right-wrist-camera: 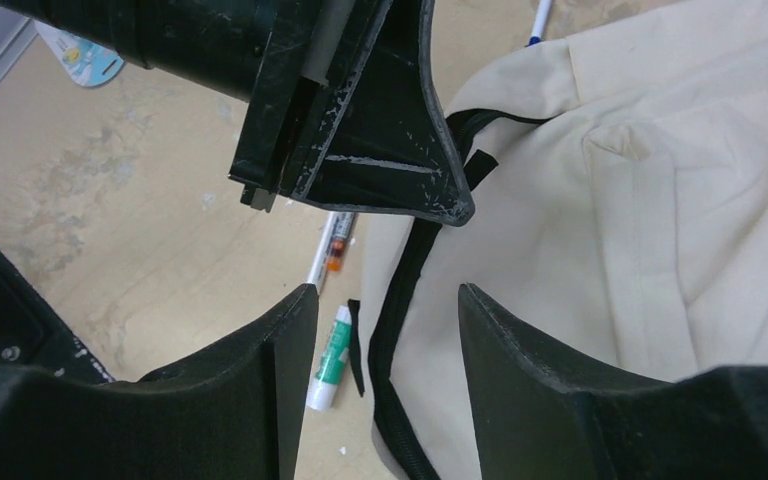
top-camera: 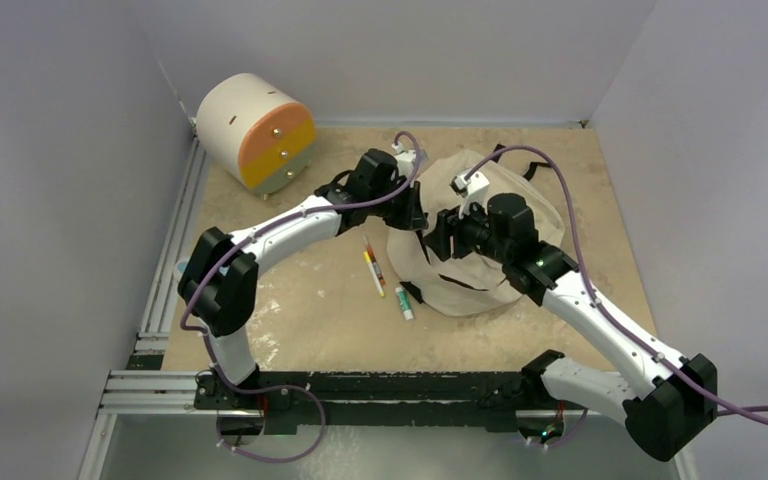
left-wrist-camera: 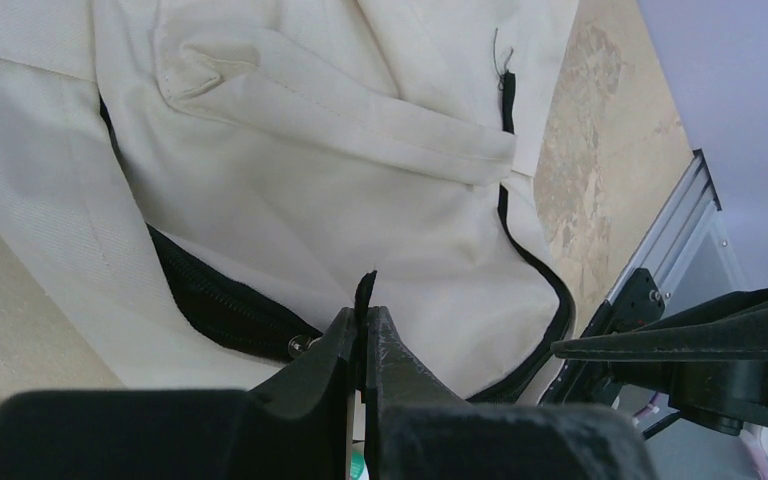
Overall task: Pack the student bag
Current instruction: Zip the student bag at the center of the board.
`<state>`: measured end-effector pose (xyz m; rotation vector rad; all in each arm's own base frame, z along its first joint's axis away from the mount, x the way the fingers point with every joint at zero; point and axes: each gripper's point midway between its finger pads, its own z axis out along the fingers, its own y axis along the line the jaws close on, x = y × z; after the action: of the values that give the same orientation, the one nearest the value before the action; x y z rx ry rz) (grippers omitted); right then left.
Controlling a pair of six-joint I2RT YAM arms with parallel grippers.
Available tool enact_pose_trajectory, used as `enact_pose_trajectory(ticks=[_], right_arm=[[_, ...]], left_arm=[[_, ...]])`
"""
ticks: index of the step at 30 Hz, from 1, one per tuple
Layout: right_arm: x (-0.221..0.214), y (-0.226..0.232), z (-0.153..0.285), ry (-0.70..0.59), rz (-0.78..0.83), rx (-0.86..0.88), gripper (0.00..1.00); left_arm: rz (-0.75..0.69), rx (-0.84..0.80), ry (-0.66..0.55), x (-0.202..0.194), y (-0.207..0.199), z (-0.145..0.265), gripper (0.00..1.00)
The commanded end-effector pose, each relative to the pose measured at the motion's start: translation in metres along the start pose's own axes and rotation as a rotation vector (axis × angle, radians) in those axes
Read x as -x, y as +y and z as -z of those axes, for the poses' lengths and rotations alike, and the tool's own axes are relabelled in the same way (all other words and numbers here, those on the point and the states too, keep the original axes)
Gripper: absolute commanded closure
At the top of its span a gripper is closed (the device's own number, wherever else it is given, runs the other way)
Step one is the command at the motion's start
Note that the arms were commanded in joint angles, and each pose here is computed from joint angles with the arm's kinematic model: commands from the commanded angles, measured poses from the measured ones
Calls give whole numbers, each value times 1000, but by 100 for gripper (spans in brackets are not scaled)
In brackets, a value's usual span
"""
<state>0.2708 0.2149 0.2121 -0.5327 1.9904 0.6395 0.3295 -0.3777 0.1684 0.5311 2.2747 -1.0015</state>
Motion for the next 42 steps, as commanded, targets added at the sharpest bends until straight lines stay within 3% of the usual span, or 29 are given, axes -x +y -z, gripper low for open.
enact_pose_trajectory(ticks=[1, 11, 22, 25, 30, 32, 35, 42], right_arm=[[9, 13, 5, -39, -69, 43, 42], [-25, 6, -28, 34, -112, -34, 37], [-40, -19, -63, 25, -102, -136, 44], [-40, -18, -67, 30, -89, -127, 54], [-47, -11, -66, 50, -97, -84, 86], [-52, -7, -63, 61, -111, -67, 94], [-54, 1, -54, 67, -135, -34, 100], [-42, 13, -30, 53, -179, -1, 100]], left_arm=[[-2, -12, -86, 31, -12, 14, 100], [14, -13, -126, 51, -11, 23, 100], [18, -16, -126, 51, -12, 24, 100], [21, -16, -128, 51, -11, 25, 100], [29, -8, -134, 56, -6, 24, 100], [38, 3, -137, 60, 2, 22, 100], [59, 23, -145, 68, 19, 21, 100], [89, 75, -205, 103, 65, 25, 100]])
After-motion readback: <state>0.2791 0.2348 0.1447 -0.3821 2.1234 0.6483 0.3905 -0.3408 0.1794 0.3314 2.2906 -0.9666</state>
